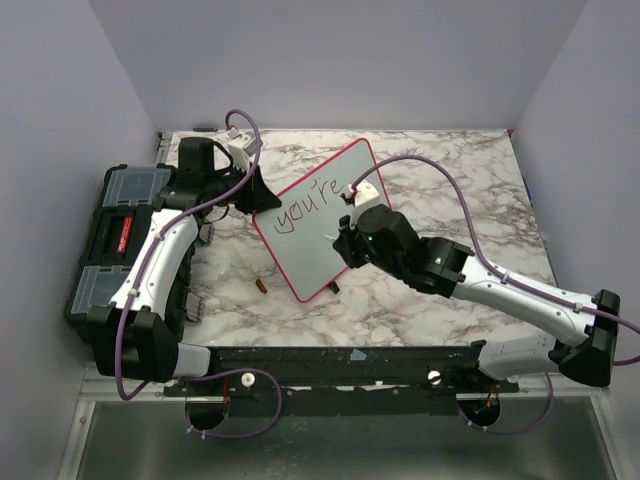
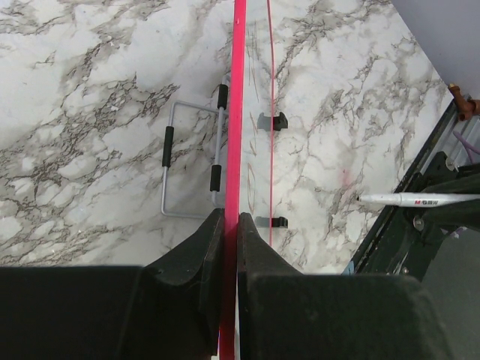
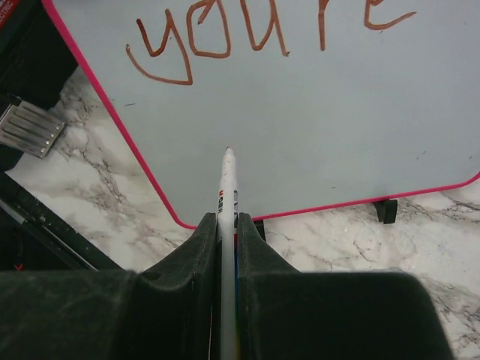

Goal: Write a sentence on the whiteboard

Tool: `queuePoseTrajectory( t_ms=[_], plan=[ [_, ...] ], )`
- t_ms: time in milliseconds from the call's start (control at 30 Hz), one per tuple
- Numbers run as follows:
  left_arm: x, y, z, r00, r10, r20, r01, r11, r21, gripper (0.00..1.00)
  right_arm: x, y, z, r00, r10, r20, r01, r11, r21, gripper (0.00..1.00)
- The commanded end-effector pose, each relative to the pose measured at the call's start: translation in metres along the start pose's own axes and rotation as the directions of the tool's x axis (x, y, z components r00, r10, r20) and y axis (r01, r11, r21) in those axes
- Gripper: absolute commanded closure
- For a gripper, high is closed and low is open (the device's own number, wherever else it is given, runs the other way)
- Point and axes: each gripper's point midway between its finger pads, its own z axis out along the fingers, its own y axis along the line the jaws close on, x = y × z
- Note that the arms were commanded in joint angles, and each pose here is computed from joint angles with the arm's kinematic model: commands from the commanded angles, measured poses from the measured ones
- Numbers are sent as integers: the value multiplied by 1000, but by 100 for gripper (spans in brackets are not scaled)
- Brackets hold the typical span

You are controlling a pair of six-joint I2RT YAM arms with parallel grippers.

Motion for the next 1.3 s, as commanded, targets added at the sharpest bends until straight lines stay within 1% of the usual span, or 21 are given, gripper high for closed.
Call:
queuePoseTrajectory(
  t_ms=[0, 200, 433, 867, 1267],
  plan=[
    [-22, 2, -6, 991, 113, 78, -110, 993, -34, 100, 1, 19, 3, 998, -66, 17, 65, 997, 30, 99],
    [-22, 2, -5, 991, 110, 78, -108, 994, -30, 100, 6, 52, 9, 993, -113, 28, 113, 994, 7, 100],
    [-22, 2, -4, 991, 107, 77, -105, 994, -30, 100, 11, 75, 12, 994, -101, 52, 102, 994, -28, 99],
    [-22, 3, -4, 991, 104, 78, -102, 994, -36, 100, 21, 88, 29, 994, -101, 48, 103, 994, -35, 99],
    [-19, 2, -4, 992, 105, 74, -102, 994, -36, 100, 14, 92, 53, 995, -61, 81, 57, 997, 44, 99]
  ],
)
